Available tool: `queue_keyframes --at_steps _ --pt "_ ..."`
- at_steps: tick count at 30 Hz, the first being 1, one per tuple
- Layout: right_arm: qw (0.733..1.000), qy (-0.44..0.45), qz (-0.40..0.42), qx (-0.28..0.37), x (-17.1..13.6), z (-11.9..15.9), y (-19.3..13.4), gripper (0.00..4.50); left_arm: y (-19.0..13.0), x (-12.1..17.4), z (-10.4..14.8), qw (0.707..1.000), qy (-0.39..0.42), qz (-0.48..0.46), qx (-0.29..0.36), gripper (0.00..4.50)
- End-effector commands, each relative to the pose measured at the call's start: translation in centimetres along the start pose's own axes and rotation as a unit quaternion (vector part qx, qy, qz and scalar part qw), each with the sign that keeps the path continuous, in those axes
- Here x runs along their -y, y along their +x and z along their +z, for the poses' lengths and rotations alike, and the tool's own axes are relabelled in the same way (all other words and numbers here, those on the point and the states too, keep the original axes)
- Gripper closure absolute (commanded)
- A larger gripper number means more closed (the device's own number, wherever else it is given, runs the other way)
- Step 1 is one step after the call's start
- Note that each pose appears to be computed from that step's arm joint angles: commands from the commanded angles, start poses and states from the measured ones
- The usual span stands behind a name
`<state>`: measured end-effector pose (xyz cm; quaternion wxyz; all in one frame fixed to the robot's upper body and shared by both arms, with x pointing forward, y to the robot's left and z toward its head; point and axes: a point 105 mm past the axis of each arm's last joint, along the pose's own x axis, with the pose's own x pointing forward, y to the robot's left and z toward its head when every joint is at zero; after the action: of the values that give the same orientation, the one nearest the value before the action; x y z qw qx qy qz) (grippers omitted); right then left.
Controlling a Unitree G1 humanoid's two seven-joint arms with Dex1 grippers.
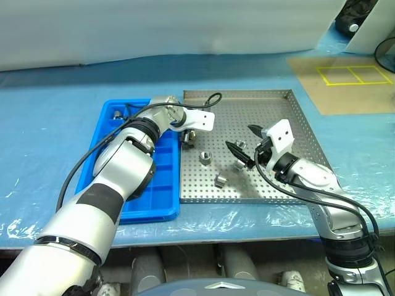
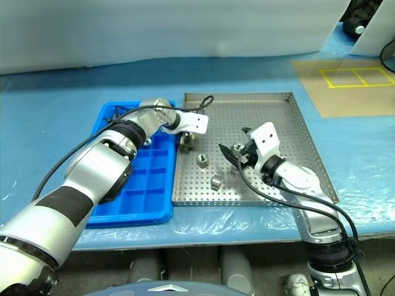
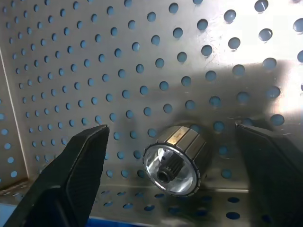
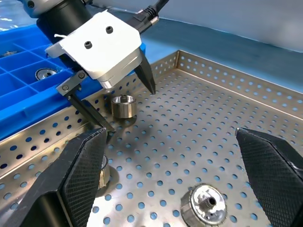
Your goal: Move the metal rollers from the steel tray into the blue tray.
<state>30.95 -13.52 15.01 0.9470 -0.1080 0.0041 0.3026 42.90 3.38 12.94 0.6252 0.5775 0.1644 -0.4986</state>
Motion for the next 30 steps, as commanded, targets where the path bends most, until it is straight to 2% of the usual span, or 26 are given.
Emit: queue_keyframes --at_steps 1,8,11,14,18,20,23,27,30 --pt "1.0 -0.016 -0.015 0.02 0.3 1.3 -0.5 0.0 0.1 0.8 -1.2 0.999 -0.016 -0.025 -0.03 0.02" --pt "0.999 -0.017 -0.024 0.021 0.6 1.4 -0.7 0.0 0.2 1.2 -1.9 0.998 -0.03 -0.035 -0.039 0.02" --pt "0.999 -0.016 -0.025 0.022 0.6 1.4 -0.6 0.0 0.0 1.3 -2.3 0.998 -0.028 -0.038 -0.042 0.65" --pt "0.999 -0.016 -0.026 0.023 0.7 1.5 -0.6 0.0 0.0 0.9 -2.3 0.998 -0.034 -0.018 -0.04 1.62" --pt "0.999 -0.016 -0.025 0.025 0.7 1.6 -0.4 0.0 -0.1 1.4 -2.5 0.998 -0.032 -0.041 -0.039 1.62" --pt "0.999 -0.016 -0.025 0.025 0.7 1.6 -0.3 0.0 -0.2 1.2 -2.6 0.998 -0.034 -0.032 -0.04 1.95" --pt "0.999 -0.017 -0.024 0.026 0.7 1.6 -0.2 0.0 -0.2 1.2 -2.7 0.998 -0.038 -0.031 -0.037 1.95" --pt "0.999 -0.017 -0.021 0.027 0.7 1.6 -0.1 0.0 -0.3 1.1 -3.0 0.998 -0.041 -0.024 -0.034 2.78" --pt "0.999 -0.017 -0.02 0.029 0.7 1.7 0.1 0.0 -0.4 0.7 -3.1 0.998 -0.048 -0.006 -0.03 2.88"
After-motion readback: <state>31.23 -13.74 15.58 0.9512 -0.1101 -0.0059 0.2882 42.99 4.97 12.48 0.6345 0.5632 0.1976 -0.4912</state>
